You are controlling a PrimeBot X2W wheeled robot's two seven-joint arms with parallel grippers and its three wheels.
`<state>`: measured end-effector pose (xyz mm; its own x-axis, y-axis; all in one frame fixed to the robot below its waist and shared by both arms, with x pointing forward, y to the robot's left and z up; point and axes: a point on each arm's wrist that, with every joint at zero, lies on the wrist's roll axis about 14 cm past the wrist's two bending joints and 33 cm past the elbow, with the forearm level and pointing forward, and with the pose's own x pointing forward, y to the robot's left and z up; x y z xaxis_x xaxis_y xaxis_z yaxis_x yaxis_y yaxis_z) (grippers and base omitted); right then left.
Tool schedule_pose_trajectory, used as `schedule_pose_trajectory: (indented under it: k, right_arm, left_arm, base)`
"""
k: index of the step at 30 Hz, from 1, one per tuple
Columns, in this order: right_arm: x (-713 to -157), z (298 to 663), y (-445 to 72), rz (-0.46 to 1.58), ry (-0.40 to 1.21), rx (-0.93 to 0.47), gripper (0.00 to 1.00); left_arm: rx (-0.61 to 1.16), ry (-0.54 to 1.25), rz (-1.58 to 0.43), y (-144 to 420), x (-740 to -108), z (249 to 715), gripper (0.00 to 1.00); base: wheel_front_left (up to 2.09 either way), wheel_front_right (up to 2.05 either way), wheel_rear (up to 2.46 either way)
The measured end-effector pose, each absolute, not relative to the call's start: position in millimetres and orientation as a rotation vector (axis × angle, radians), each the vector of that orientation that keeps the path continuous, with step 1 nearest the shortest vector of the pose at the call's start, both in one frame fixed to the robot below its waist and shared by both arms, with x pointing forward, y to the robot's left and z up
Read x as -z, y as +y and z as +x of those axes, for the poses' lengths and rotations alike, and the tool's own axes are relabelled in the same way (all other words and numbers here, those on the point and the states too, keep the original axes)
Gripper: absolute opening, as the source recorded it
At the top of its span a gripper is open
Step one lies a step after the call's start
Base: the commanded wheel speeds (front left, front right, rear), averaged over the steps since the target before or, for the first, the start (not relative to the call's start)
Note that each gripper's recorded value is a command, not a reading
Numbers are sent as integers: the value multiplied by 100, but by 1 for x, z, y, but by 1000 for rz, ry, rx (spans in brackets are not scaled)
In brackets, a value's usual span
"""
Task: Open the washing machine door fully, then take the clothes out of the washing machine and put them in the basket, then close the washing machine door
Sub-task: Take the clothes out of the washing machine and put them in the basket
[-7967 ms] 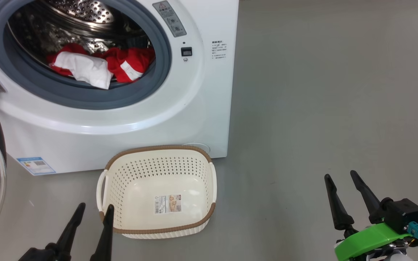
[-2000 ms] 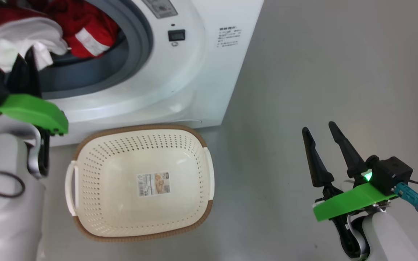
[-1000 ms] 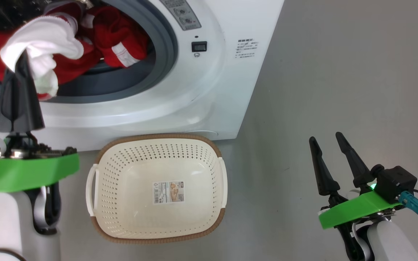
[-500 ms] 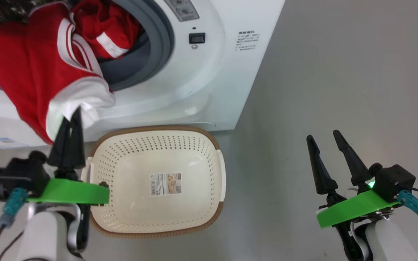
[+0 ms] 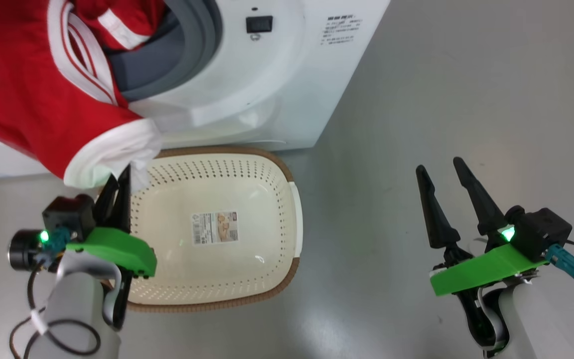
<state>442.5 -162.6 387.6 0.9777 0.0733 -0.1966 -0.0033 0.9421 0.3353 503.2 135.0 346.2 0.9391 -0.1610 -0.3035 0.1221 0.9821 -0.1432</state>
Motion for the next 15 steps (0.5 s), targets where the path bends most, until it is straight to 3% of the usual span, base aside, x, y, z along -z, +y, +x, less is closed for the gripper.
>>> schedule_pose_trajectory:
  k: [9, 15]
  right_arm:
    - [-370, 452, -164, 338, 237, -35, 100]
    - [-365, 455, -165, 334, 246, -32, 100]
  left_arm:
    - [193, 470, -76, 125, -294, 518, 2]
    - [194, 527, -85, 121, -276, 522, 30]
  base:
    - [0, 0, 0]
    - [0, 0, 0]
